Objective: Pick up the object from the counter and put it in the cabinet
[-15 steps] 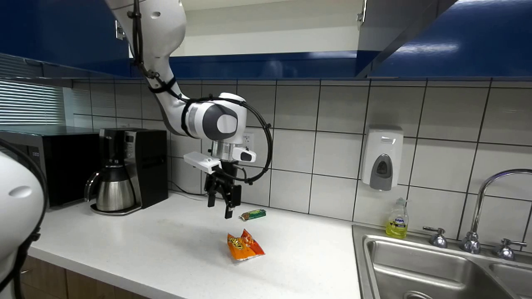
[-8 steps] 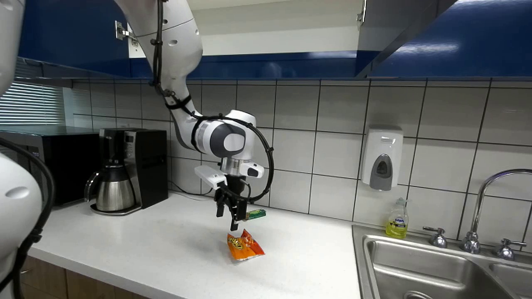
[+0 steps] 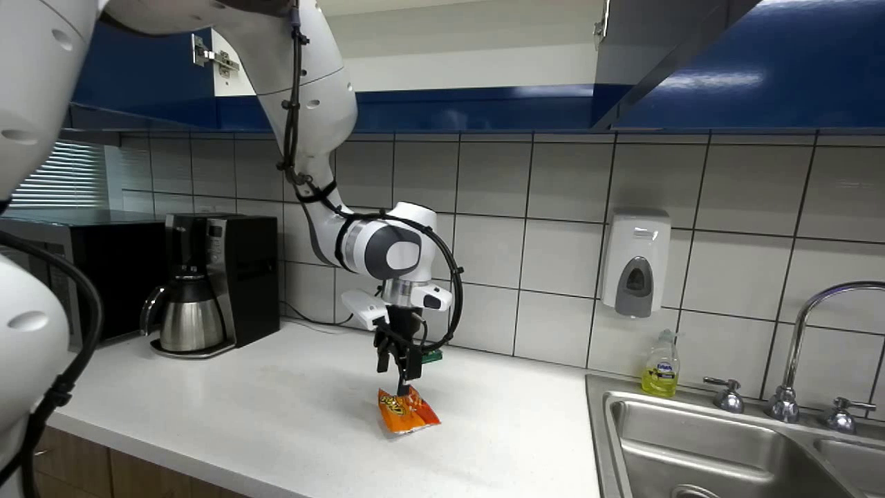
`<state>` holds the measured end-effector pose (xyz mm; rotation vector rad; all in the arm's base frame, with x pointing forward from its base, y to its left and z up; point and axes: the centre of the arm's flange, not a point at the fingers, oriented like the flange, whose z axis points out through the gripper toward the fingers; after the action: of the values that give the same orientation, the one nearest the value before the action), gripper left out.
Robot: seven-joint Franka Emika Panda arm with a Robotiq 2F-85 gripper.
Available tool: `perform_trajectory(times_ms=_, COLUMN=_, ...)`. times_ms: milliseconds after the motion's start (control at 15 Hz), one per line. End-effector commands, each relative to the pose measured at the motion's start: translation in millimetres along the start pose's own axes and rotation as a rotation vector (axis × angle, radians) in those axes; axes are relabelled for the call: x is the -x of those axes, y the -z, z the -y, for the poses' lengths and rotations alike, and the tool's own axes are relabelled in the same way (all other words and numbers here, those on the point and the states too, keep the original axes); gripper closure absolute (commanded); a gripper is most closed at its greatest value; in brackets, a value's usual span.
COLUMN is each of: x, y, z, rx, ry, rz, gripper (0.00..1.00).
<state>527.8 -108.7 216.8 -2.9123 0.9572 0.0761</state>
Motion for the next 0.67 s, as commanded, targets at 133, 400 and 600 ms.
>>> perform_trajectory(times_ms=133, x=-23.5, y=-13.4, z=3.4, rx=-0.006, ry=-0.095, rz=-0.007, gripper=0.00)
perform_trajectory(times_ms=400, x=-29.7, y=-25.3, z=6.7, rx=0.009, ry=-0.121, rz=0.005, gripper=0.00)
perform_trajectory(times_ms=600, x=-33.8, y=-31.3, z=8.5, rx=0.017, ry=-0.136, rz=0.007, gripper=0.00)
